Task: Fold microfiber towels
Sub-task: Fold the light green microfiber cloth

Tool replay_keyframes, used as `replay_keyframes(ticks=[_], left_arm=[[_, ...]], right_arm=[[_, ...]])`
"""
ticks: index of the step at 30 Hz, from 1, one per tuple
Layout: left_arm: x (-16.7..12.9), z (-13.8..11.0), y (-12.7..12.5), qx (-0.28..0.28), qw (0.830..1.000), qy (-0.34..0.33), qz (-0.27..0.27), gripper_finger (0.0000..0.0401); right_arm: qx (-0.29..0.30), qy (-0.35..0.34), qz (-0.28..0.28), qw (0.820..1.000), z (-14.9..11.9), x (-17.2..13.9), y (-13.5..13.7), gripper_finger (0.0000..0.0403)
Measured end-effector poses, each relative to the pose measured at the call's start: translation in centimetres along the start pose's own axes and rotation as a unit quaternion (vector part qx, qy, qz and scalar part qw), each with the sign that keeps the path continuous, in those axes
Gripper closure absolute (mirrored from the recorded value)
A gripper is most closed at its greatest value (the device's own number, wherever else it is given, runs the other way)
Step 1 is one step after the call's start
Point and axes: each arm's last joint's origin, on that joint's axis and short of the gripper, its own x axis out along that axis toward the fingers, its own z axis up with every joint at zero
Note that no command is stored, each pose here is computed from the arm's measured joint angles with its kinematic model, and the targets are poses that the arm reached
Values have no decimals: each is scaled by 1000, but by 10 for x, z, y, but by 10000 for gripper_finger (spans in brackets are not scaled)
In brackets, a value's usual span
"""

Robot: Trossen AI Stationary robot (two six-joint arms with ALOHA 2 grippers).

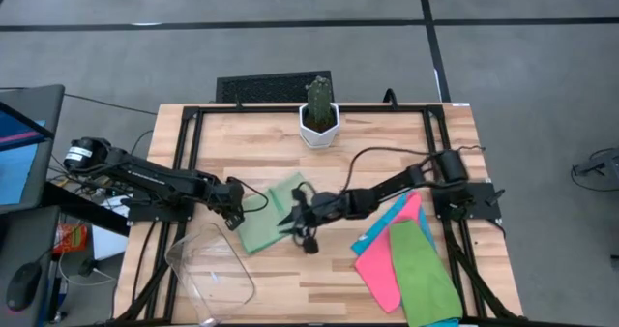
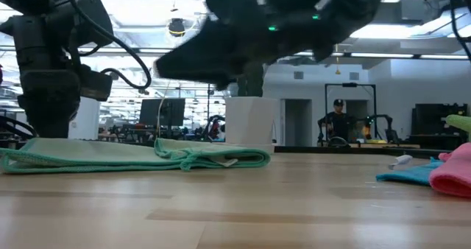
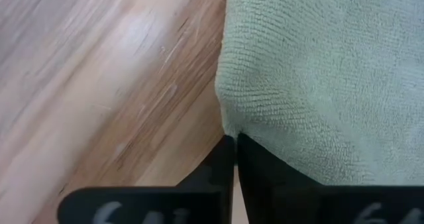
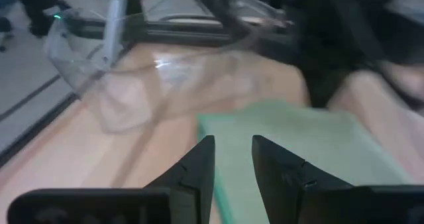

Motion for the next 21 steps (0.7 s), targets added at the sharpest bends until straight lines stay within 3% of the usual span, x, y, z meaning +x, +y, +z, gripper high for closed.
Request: replay_keyframes(ticks=[5, 11, 21], left_arm=[[0, 0, 0, -5, 1000, -2, 3, 398], [0, 0, 0, -17, 1000, -7, 9, 398], [0, 2, 1, 19, 999, -24, 24, 399]], right_arm=[[-48, -15, 21, 998, 9, 44, 14, 276], [-86, 27, 42, 995, 3, 88, 27, 276], [-82, 100, -20, 991, -8, 134, 18, 276]])
